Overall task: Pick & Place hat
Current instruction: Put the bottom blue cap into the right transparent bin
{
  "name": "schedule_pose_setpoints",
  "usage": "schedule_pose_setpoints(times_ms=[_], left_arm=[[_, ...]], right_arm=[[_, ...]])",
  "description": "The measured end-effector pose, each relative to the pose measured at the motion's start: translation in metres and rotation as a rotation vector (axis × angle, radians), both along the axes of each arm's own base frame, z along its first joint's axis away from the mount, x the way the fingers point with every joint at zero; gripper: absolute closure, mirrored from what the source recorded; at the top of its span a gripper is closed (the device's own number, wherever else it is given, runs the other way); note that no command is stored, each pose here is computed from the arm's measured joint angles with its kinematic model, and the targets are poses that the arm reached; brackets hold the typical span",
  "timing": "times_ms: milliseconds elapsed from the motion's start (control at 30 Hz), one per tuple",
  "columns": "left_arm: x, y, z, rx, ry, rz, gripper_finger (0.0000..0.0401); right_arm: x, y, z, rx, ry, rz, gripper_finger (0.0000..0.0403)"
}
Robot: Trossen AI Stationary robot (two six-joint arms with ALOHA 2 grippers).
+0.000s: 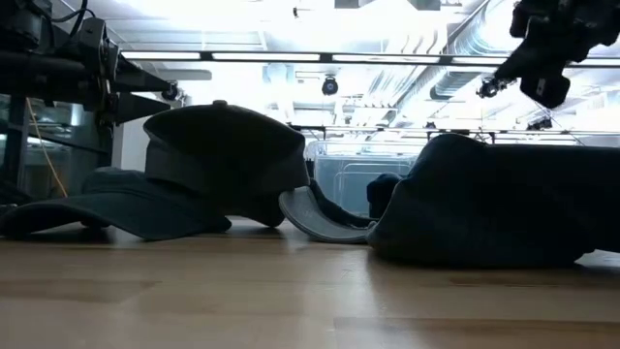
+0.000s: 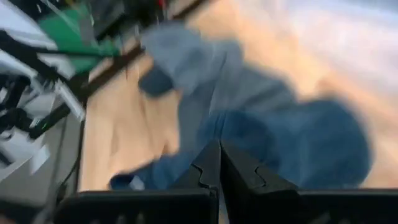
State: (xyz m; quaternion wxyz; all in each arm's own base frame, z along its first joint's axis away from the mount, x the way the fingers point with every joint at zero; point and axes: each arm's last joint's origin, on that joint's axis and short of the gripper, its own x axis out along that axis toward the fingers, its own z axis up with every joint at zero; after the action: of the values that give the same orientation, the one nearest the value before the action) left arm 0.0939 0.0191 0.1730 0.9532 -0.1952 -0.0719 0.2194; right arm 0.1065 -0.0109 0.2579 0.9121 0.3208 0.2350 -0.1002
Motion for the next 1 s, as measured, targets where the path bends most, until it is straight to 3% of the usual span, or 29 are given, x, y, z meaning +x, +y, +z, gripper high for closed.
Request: schedule_pose_setpoints(times_ms=[200,533,667,767,1000], left_arm=[[0.000,0.000,0.000,0.000,0.000,0.000,0.0208],[0.000,0.000,0.000,0.000,0.000,0.000,0.0208],[0.000,0.000,0.000,0.000,0.000,0.000,0.0208],[0.000,0.000,0.000,0.000,0.000,0.000,0.0208],[0.000,0.000,0.000,0.000,0.001,0.000,0.0208]], right_arm=[[0.032,0.002,-0.018,0.260,0.194,0.077,0.0328],[0.066,0.004,-0.049,0.508,0.420,0.073,0.0126],[0.078,0.004,-0.062,0.580,0.488,0.069,0.0064],[0.088,0.005,-0.073,0.611,0.532,0.063,0.0043],[0.109,0.016,-0.093,0.604,0.563,0.095,0.0038]])
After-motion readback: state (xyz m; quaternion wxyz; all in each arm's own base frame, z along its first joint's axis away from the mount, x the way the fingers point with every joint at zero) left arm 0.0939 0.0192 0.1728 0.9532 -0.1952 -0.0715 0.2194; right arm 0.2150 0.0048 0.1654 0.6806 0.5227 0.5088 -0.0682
